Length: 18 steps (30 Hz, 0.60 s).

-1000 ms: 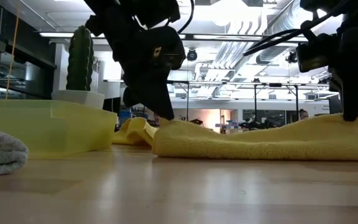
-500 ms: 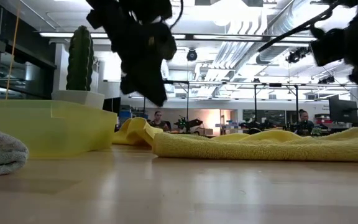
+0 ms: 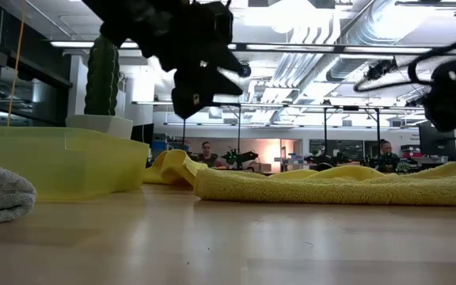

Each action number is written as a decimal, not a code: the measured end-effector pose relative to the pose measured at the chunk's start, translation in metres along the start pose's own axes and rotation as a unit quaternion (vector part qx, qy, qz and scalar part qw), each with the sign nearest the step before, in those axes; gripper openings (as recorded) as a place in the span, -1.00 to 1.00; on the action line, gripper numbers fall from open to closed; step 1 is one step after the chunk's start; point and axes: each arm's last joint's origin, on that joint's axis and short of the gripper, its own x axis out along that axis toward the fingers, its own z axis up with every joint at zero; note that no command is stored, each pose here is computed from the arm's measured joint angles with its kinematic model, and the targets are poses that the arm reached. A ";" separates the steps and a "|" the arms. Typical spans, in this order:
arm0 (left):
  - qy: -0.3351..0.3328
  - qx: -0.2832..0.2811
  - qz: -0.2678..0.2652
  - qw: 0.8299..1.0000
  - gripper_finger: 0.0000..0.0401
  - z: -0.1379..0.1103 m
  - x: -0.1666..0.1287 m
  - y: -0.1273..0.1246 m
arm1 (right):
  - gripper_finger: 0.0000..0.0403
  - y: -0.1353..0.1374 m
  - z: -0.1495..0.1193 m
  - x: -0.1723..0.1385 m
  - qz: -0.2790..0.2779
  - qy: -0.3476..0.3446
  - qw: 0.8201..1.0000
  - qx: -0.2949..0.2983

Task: Fold microfiber towels
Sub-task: Fold the bottom yellow microfiber towel

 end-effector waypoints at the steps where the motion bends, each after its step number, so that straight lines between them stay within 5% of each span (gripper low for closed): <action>1: -0.009 0.003 -0.004 1.000 -0.39 0.000 0.001 -0.003 | 0.13 -0.001 0.000 0.002 -0.008 -0.010 1.000 0.002; 8: -0.029 0.002 -0.024 0.999 -0.39 0.000 0.003 -0.016 | 0.13 0.002 0.001 0.017 -0.028 -0.044 0.999 0.010; 14: -0.080 -0.059 0.043 0.994 -0.39 0.003 0.002 -0.011 | 0.13 0.009 0.000 0.022 -0.036 -0.054 0.998 0.009; 18: -0.117 -0.066 0.039 0.990 -0.39 0.012 -0.001 -0.007 | 0.00 0.009 0.000 0.023 -0.045 -0.063 0.997 0.022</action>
